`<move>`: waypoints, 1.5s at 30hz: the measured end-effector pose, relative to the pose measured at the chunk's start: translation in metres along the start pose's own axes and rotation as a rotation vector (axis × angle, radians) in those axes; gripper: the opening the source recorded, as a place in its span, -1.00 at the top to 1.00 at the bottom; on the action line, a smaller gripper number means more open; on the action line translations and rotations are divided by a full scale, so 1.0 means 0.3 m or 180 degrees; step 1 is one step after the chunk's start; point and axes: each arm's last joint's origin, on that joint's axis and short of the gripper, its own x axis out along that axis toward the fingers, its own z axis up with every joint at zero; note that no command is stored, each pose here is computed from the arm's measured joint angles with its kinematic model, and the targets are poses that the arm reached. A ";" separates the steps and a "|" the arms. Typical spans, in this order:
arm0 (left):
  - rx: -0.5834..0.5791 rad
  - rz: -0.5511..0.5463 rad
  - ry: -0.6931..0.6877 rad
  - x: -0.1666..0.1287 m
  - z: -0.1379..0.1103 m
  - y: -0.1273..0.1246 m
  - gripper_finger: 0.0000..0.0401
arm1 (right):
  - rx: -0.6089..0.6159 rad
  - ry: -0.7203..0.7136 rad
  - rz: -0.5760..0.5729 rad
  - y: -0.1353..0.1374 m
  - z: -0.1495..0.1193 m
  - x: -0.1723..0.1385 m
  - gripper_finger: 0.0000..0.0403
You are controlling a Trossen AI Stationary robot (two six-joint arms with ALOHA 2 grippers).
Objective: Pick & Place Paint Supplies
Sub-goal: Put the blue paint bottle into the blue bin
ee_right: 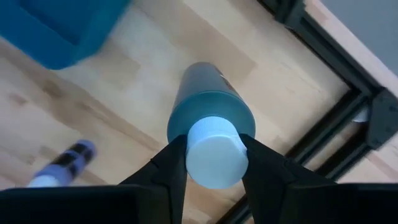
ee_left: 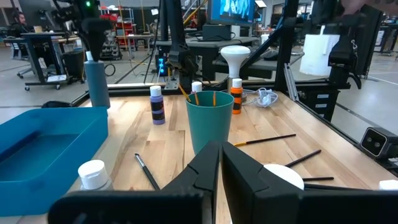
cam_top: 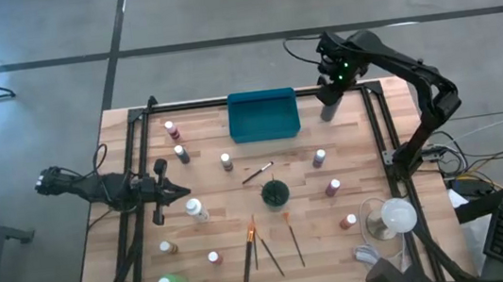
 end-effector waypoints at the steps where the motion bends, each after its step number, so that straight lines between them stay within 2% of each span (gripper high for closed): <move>1: 0.0001 -0.0001 -0.0001 0.000 0.000 0.000 0.87 | -0.0016 -0.0041 0.0031 0.006 0.004 -0.014 0.42; 12: 0.0000 -0.0001 -0.0002 0.000 0.000 0.000 0.87 | -0.0082 -0.0895 0.0133 0.026 0.033 -0.288 0.42; 18: 0.0000 0.0000 -0.0001 0.000 0.000 0.000 0.87 | -0.0231 -0.1166 0.0347 0.060 0.066 -0.362 0.42; 21: 0.0001 0.0001 -0.0001 0.000 0.000 0.000 0.87 | -0.0384 -0.1163 0.0347 0.087 0.118 -0.353 0.42; 28: 0.0001 -0.0001 -0.0002 0.000 0.000 0.000 0.87 | -0.0594 -0.0665 0.0295 0.127 0.229 -0.271 0.42; 32: 0.0001 -0.0001 -0.0002 0.000 0.000 0.000 0.87 | -0.0676 -0.0708 0.0300 0.157 0.294 -0.235 0.42; 38: 0.0000 -0.0001 0.0000 0.000 0.000 0.000 0.87 | -0.0750 -0.0470 0.0301 0.174 0.336 -0.146 0.42; 45: 0.0000 0.0000 -0.0001 0.000 0.000 0.000 0.87 | -0.0839 -0.0467 0.0305 0.200 0.371 -0.099 0.43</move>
